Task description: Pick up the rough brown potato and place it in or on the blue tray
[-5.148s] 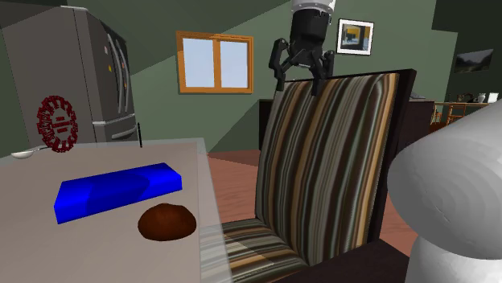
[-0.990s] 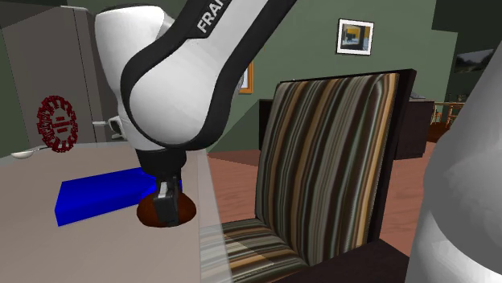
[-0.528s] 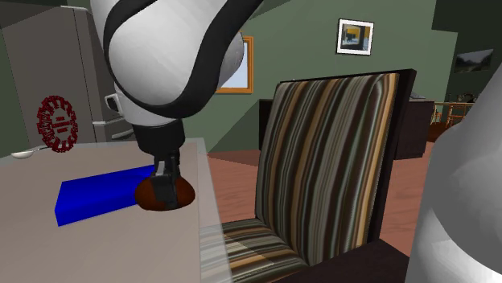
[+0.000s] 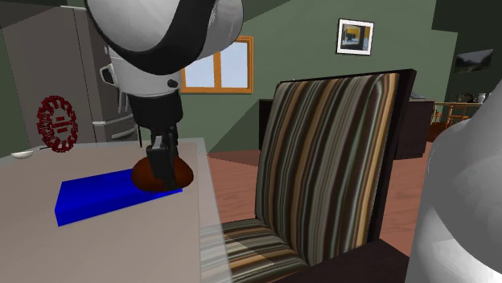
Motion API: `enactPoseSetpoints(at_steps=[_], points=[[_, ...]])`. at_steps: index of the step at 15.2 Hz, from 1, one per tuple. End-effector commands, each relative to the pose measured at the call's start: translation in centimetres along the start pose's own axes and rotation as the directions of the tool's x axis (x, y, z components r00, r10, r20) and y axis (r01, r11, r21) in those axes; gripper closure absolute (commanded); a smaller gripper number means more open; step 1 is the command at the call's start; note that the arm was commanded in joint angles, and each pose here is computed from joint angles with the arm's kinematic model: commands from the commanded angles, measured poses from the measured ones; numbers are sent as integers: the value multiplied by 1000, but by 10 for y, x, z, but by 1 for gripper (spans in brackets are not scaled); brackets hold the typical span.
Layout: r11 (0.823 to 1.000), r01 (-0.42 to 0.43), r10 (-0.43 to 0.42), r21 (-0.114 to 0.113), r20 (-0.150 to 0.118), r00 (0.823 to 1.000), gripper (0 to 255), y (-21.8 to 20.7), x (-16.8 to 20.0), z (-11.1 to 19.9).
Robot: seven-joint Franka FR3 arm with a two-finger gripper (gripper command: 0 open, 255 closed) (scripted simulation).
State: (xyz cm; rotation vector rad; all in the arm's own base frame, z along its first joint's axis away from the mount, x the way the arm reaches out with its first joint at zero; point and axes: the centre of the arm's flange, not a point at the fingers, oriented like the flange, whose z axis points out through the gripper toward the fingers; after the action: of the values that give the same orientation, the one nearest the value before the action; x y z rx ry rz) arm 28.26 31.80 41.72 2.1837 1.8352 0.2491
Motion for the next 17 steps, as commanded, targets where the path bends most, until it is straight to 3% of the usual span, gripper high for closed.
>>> enactPoseSetpoints(at_steps=[1, 17], points=[[1000, 0, 0, 0, 0, 1000, 255, 5, -1, -10], [1000, 0, 0, 0, 0, 1000, 255, 163, 109, 34]])
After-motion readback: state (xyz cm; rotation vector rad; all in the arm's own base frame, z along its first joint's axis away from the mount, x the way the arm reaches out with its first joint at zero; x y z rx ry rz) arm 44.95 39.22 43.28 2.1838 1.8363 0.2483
